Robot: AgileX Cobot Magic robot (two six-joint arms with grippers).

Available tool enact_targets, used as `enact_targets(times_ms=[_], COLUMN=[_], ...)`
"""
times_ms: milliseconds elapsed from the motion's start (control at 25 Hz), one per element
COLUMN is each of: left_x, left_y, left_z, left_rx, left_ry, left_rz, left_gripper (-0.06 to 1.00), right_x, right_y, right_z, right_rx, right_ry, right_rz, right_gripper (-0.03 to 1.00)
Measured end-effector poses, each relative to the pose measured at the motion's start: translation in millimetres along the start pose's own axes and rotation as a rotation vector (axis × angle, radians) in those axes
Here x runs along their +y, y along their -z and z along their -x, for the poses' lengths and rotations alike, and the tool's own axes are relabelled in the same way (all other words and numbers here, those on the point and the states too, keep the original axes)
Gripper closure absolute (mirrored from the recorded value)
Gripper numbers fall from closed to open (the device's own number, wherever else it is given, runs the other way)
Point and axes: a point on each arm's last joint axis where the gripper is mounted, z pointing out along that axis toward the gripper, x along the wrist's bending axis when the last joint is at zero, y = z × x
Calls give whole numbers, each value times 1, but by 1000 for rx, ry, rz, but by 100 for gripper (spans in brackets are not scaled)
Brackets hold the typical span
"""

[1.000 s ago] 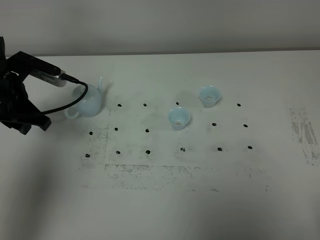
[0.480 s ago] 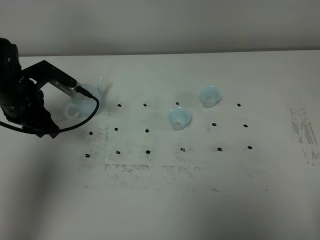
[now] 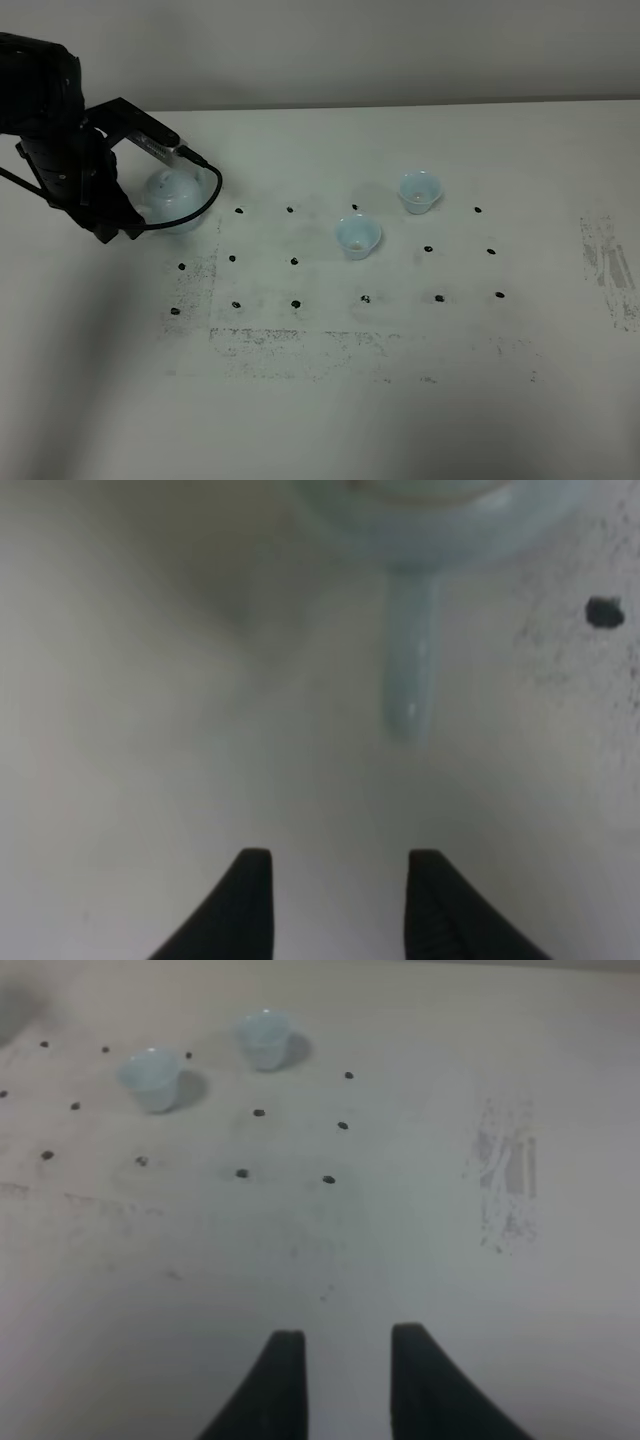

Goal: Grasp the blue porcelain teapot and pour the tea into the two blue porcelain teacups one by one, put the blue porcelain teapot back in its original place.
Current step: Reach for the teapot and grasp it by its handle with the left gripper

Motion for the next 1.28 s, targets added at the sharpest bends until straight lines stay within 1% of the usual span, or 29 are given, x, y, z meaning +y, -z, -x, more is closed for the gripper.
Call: enact_targets(times_ms=[320, 640, 840, 1040, 1280], left_x=[15, 23, 26, 27, 29], left_y=[-13, -26, -26, -26, -25], left_z=[3, 2, 2, 2, 4], left_rx=[-16, -16, -14, -17, -15], left_ry=[-49, -44, -34, -31, -52], left_rz=[4, 46, 79, 87, 102], left_gripper=[60, 60, 60, 60, 60], right_x=[0, 1, 1, 1, 1], right_y=[0, 0, 0, 0, 0], right_z=[-2, -3, -3, -3, -3], right_rx=[20, 37, 38, 38, 38], right_ry=[-10, -18, -19, -19, -19], right_rz=[3, 9, 12, 12, 12], right_gripper=[73, 73, 73, 73, 73])
